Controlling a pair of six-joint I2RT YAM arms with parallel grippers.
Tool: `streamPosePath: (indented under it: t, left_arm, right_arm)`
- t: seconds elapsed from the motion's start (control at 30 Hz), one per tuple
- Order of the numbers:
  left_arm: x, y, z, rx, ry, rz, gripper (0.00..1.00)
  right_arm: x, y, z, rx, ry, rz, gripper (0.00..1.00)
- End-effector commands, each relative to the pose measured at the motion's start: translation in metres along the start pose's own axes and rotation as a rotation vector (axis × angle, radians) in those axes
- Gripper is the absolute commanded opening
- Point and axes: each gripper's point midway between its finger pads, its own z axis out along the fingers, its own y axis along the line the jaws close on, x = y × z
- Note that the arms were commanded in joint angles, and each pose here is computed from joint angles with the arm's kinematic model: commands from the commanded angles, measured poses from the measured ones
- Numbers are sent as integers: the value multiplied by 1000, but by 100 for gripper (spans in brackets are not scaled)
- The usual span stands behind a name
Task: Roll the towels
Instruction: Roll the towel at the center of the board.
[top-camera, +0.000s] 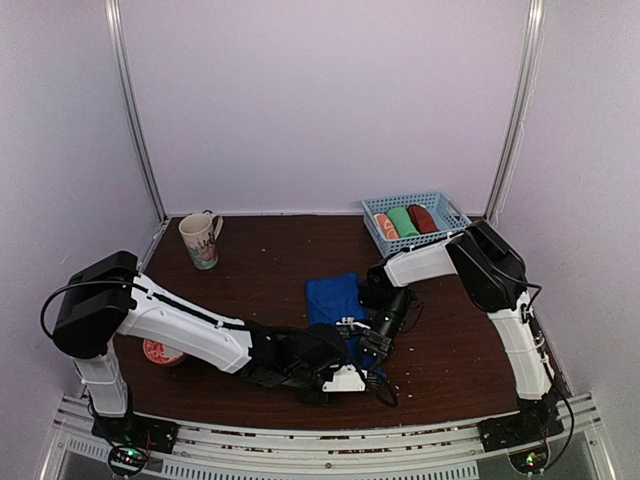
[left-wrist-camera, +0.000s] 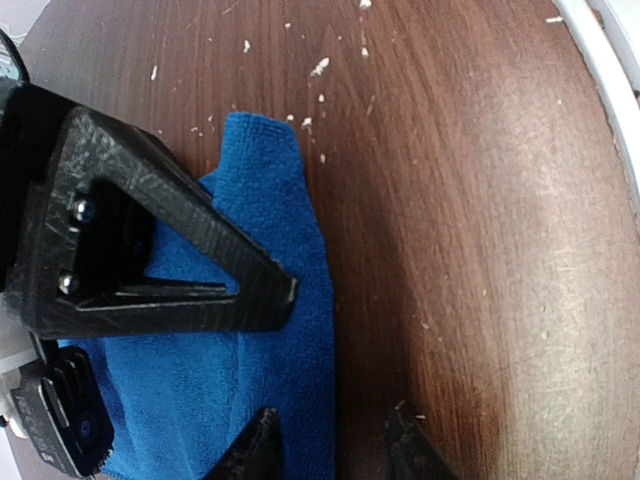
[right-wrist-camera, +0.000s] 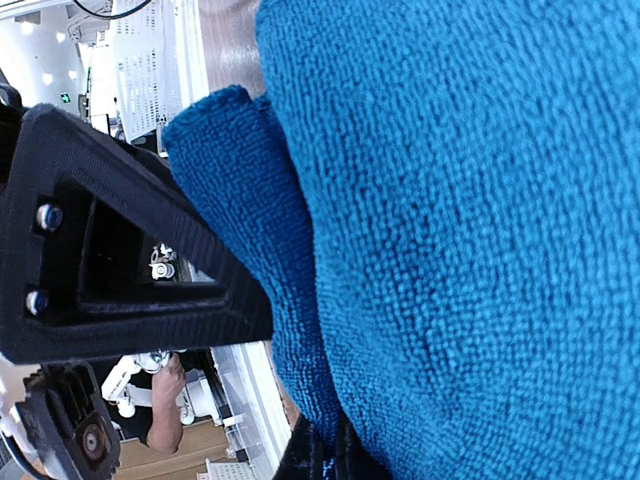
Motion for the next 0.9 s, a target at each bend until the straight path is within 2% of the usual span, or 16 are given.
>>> streamPosePath:
  t: [0.0, 0.13, 0.27, 0.4, 0.5, 0.53, 0.67, 0.87]
  left_arm:
    - [5, 4, 12, -24, 40, 16, 38]
    - [20, 0, 22, -22, 111, 19, 34]
    - [33, -5, 30, -9, 179, 17, 21]
    - [41, -13, 35, 31, 212, -11, 6]
    - [39, -20, 33, 75, 210, -46, 0]
    - [37, -20, 33, 92, 202, -69, 0]
    - [21, -20, 27, 262, 131, -266, 0]
    - [-4, -19, 14, 605, -3, -628, 0]
  right_arm:
    - [15, -22, 13, 50, 81, 11, 0]
    - [14, -16, 10, 45, 78, -2, 1]
    - [13, -2, 2, 41, 74, -50, 6]
    - [11, 15, -21, 80, 40, -112, 23]
    - [5, 30, -54, 159, -27, -169, 37]
    - [3, 35, -68, 193, -55, -189, 39]
    - [-9, 49, -133, 352, -229, -225, 40]
    - [-16, 78, -243, 675, -690, -344, 42]
